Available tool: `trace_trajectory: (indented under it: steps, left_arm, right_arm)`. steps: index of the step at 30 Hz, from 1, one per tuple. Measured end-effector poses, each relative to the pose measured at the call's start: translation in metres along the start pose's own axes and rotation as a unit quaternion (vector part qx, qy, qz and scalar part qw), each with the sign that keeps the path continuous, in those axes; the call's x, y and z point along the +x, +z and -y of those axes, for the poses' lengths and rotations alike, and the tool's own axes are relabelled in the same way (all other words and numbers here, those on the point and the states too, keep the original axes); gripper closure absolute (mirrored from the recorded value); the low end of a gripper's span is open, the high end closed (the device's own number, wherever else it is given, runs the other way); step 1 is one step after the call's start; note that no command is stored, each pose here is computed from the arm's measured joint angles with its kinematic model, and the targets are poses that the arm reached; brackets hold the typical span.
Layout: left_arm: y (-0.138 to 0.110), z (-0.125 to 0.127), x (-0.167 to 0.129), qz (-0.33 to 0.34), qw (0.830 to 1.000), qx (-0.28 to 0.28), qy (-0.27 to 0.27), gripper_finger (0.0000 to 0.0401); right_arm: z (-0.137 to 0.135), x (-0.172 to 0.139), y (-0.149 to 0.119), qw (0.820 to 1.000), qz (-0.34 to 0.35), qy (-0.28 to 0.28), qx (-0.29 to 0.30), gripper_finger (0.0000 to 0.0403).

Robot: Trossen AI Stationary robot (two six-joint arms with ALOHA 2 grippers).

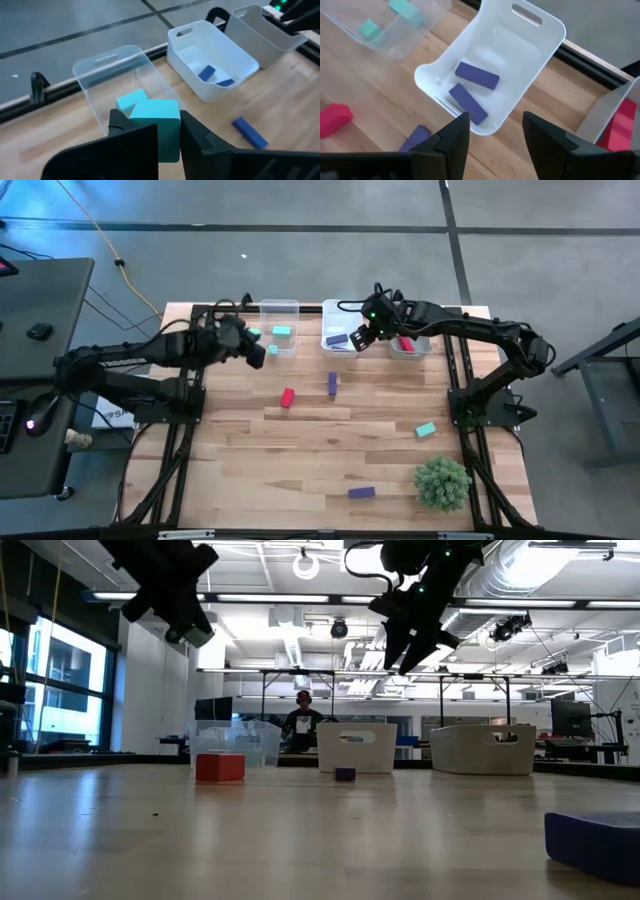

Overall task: Sort & place blocks by color
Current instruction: Put the blue block into the transparent bin

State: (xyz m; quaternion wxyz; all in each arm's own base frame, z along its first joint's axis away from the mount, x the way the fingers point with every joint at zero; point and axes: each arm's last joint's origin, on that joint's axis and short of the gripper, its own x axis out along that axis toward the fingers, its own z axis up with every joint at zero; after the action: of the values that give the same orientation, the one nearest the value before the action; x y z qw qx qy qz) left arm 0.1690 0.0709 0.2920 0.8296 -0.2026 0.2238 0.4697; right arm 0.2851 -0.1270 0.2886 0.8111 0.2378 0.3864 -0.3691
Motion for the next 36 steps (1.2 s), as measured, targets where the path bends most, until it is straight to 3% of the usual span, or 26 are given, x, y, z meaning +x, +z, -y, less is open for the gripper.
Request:
trace_trajectory:
  steps: [17,29,36]
  left_arm:
    - [0.028,-0.034,0.063,-0.032,0.999,0.033,-0.018,0.04]
    - [0.013,-0.053,0.129,-0.138,0.987,0.054,-0.056,0.04]
    - [0.004,-0.057,0.159,-0.163,0.983,0.043,-0.076,0.04]
  right_arm:
    - [-0.005,0.0,0.007,0.998,0.031,0.035,0.043,0.0231]
    - [-0.004,0.0,0.007,0.993,0.032,0.031,0.109,0.0231]
    - [-0.004,0.0,0.007,0.992,0.031,0.031,0.121,0.0231]
